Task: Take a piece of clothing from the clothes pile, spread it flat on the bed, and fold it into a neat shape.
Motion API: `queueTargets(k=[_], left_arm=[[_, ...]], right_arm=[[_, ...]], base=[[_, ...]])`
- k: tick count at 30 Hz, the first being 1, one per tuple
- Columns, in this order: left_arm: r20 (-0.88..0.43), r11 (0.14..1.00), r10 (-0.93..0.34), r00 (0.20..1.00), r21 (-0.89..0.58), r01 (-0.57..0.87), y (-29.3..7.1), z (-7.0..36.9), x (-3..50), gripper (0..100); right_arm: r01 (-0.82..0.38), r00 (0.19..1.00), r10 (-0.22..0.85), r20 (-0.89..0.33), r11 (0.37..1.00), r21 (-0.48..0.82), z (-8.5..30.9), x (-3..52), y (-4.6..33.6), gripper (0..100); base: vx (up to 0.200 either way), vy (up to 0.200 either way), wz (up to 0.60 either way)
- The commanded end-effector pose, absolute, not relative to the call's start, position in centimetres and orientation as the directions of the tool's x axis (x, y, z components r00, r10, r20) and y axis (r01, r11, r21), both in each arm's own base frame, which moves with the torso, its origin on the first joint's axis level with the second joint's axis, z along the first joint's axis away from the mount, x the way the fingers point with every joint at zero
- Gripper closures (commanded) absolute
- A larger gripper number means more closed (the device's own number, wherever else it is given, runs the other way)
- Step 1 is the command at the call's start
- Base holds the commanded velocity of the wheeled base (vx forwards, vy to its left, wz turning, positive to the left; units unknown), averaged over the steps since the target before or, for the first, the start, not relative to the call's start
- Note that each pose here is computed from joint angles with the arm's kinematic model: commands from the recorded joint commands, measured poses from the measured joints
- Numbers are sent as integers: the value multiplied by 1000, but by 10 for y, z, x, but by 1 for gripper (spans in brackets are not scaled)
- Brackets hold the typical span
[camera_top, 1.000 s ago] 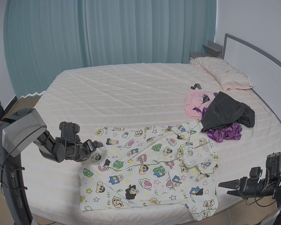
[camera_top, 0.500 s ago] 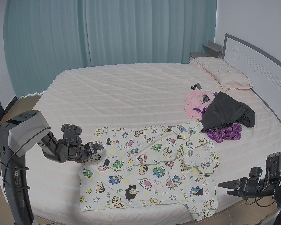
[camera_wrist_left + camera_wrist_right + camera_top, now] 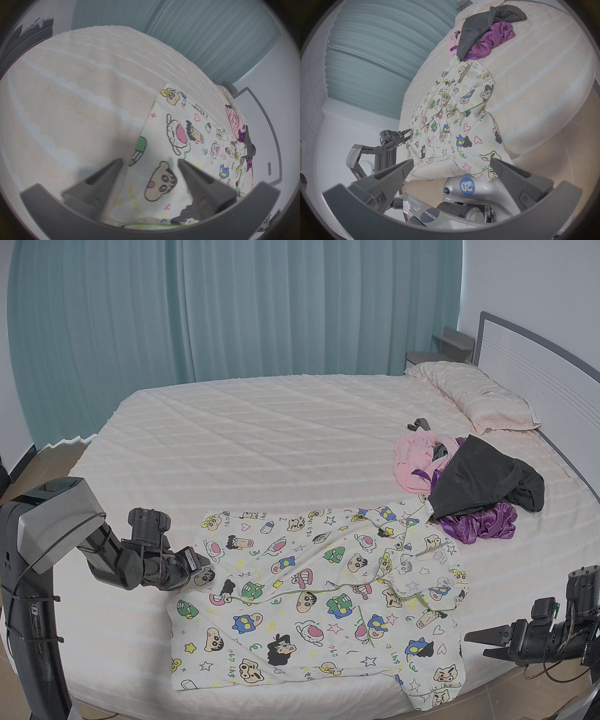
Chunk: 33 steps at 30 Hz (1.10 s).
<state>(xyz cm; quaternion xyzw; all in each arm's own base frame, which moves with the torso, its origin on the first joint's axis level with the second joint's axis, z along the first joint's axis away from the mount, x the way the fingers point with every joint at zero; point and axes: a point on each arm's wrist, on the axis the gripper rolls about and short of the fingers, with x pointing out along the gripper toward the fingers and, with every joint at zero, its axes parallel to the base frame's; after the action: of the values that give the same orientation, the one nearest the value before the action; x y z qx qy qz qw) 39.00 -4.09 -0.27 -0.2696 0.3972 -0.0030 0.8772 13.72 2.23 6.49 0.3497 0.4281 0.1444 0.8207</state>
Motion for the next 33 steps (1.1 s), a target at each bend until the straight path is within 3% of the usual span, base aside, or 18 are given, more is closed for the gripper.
queueTargets(k=[1, 13, 25, 26, 33], left_arm=[[-697, 855, -217, 684, -474, -212, -41, -3, 389, 100], [-691, 861, -184, 699, -456, -224, -38, 32, 350, 100], [-717, 874, -140, 683, -414, -255, -42, 25, 343, 100], [-717, 874, -140, 683, -414, -255, -42, 25, 343, 0], [-710, 853, -137, 691, -439, -281, -39, 29, 343, 0]], right_arm=[[74, 581, 536, -612, 714, 696, 62, 133, 22, 0], [74, 581, 537, -612, 713, 697, 62, 133, 22, 0], [75, 580, 537, -613, 713, 697, 62, 134, 22, 0], [75, 580, 537, -613, 713, 697, 62, 134, 22, 0], [60, 602, 535, -592, 710, 702, 66, 136, 21, 0]], base=[[0, 0, 0], [0, 0, 0], [0, 0, 0], [0, 0, 0], [0, 0, 0]])
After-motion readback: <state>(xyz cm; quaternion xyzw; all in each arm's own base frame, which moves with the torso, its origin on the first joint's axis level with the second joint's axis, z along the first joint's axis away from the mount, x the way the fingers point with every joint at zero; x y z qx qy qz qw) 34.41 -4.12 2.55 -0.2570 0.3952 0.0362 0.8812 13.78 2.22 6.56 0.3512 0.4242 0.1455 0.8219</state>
